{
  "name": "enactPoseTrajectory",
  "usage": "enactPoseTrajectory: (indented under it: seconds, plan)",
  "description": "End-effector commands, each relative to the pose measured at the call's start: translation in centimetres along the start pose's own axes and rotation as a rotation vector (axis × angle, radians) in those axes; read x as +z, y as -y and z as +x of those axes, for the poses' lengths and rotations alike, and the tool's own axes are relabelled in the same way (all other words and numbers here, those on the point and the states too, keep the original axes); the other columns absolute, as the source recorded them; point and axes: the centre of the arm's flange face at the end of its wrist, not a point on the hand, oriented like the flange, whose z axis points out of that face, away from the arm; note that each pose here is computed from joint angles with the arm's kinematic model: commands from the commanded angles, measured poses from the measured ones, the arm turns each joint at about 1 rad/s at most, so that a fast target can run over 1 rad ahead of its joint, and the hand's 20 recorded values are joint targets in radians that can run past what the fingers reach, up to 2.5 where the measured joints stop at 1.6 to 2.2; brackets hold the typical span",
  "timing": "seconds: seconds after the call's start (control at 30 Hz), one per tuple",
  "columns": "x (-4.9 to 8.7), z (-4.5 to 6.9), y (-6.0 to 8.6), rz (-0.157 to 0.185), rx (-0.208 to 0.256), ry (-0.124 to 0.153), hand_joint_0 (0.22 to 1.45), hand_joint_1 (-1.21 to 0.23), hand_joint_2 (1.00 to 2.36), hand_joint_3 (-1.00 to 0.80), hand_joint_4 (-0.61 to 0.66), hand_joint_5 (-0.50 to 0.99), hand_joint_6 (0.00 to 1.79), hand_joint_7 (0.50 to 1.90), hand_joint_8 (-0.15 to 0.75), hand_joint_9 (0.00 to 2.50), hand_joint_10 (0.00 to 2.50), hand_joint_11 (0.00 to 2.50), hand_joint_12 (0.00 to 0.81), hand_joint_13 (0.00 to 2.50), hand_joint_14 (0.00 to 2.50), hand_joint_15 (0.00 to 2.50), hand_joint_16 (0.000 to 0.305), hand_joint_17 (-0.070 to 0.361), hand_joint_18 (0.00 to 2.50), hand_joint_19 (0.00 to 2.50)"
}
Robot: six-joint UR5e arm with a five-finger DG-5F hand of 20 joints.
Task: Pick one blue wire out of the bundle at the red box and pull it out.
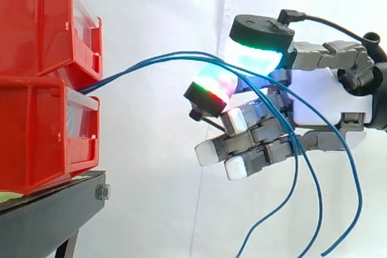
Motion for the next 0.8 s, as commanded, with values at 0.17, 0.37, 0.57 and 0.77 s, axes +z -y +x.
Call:
enactPoseTrajectory:
  seconds: [0.17, 0.37, 0.57, 0.77]
  plan:
    - [-0.29, -0.56, -0.60, 0.008, -0.080, 0.008, 0.64, -0.75, 1.01, -0.02, -0.06, -0.18, 0.97, 1.03, 0.364, 0.85, 0.01, 0.73, 0.448, 0.74, 0.01, 0.41, 0.061, 0.137, 0.68, 0.39]
    - [-0.48, -0.81, -0.39, 0.026, -0.125, 0.010, 0.66, -0.76, 1.01, -0.02, -0.07, -0.18, 0.97, 1.07, 0.359, 0.85, 0.01, 0.73, 0.443, 0.74, 0.01, 0.41, 0.060, 0.134, 0.68, 0.40]
    - [-0.57, -0.93, -0.30, 0.034, -0.146, 0.009, 0.65, -0.75, 1.01, 0.00, -0.06, -0.18, 0.97, 1.08, 0.363, 0.87, 0.01, 0.73, 0.442, 0.74, 0.01, 0.41, 0.060, 0.136, 0.68, 0.40]
    - [-0.97, -1.14, -0.53, 0.058, -0.152, 0.006, 0.64, -0.74, 1.01, -0.01, -0.05, -0.18, 0.98, 1.02, 0.373, 0.88, 0.01, 0.72, 0.453, 0.75, 0.01, 0.41, 0.062, 0.140, 0.70, 0.40]
